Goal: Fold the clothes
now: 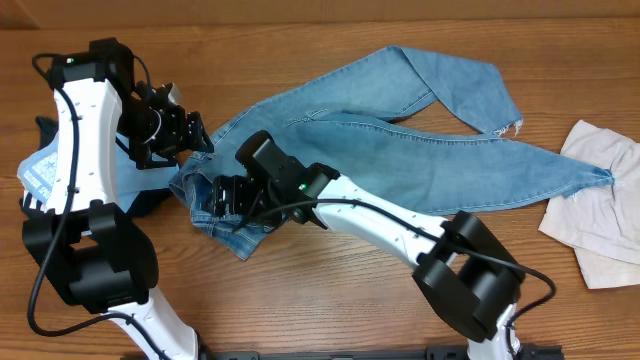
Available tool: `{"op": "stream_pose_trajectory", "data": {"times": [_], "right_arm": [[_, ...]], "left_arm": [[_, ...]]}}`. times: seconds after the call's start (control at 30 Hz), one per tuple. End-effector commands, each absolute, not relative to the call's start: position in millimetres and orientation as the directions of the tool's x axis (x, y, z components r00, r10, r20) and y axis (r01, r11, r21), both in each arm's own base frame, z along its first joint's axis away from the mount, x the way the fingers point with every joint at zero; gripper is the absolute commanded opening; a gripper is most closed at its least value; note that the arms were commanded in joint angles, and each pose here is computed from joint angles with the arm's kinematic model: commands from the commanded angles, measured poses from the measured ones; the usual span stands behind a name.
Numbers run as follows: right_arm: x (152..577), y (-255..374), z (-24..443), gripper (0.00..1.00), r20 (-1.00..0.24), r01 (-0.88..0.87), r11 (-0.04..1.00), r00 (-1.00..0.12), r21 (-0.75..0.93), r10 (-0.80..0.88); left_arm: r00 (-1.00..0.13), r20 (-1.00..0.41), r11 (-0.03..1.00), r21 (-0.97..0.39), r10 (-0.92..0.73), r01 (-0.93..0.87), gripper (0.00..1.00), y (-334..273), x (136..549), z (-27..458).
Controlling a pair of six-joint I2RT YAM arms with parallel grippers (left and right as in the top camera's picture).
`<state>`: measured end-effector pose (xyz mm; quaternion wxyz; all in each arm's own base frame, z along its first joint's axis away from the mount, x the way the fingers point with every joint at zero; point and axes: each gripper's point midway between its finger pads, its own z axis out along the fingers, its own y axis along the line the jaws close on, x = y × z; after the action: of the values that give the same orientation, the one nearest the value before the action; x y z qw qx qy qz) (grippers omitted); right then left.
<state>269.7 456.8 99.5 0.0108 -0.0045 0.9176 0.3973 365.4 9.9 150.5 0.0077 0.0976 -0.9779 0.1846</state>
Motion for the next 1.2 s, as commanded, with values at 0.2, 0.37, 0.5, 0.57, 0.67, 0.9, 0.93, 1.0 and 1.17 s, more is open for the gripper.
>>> {"op": "stream_pose_trajectory", "data": {"times": [0.2,0.37,0.5,0.57,0.67,0.9,0.93,1.0,1.17], "right_arm": [[280.6,464.6,70.7,0.96,0.057,0.133,0.693,-0.99,0.709,0.132],[294.2,464.0,71.5,0.6,-0.04,0.07,0.702,-0.989,0.709,0.14],[282.0,459.7,57.0,0.74,-0.092,-0.006,0.759,-0.993,0.651,0.07],[282.7,456.1,42.0,0.74,-0.176,-0.09,0.802,-0.984,0.59,0.019],[288.1,450.4,35.0,0.65,-0.294,-0.255,0.819,-0.949,0.514,-0.111],[300.5,427.4,24.5,0.67,-0.336,-0.227,0.887,-0.938,0.402,-0.088],[285.5,425.9,19.8,0.66,-0.249,-0.187,0.885,-0.965,0.426,-0.084],[272.2,415.8,12.5,0.76,-0.159,-0.115,0.905,-0.986,0.41,-0.053],[257.7,414.2,11.5,0.81,-0.049,-0.056,0.897,-0.998,0.439,-0.038]], "left_arm": [[-0.949,-0.234,0.921,-0.372,-0.212,-0.114,0.82,33.0,389.8,259.9],[-0.951,-0.225,0.921,-0.372,-0.213,-0.118,0.83,32.0,385.4,263.6],[-0.952,-0.219,0.92,-0.373,-0.213,-0.12,0.82,31.2,383.9,263.5],[-0.953,-0.216,0.92,-0.374,-0.213,-0.121,0.82,31.0,383.3,263.3],[-0.954,-0.216,0.921,-0.373,-0.208,-0.116,0.82,30.9,382.8,263.2],[-0.955,-0.211,0.922,-0.369,-0.206,-0.118,0.82,31.2,381.5,262.7],[-0.956,-0.209,0.922,-0.37,-0.207,-0.118,0.82,31.0,381.0,262.6],[-0.956,-0.207,0.922,-0.367,-0.207,-0.12,0.82,31.4,380.4,262.3],[-0.956,-0.209,0.923,-0.367,-0.206,-0.119,0.82,31.5,380.9,262.4]]}}
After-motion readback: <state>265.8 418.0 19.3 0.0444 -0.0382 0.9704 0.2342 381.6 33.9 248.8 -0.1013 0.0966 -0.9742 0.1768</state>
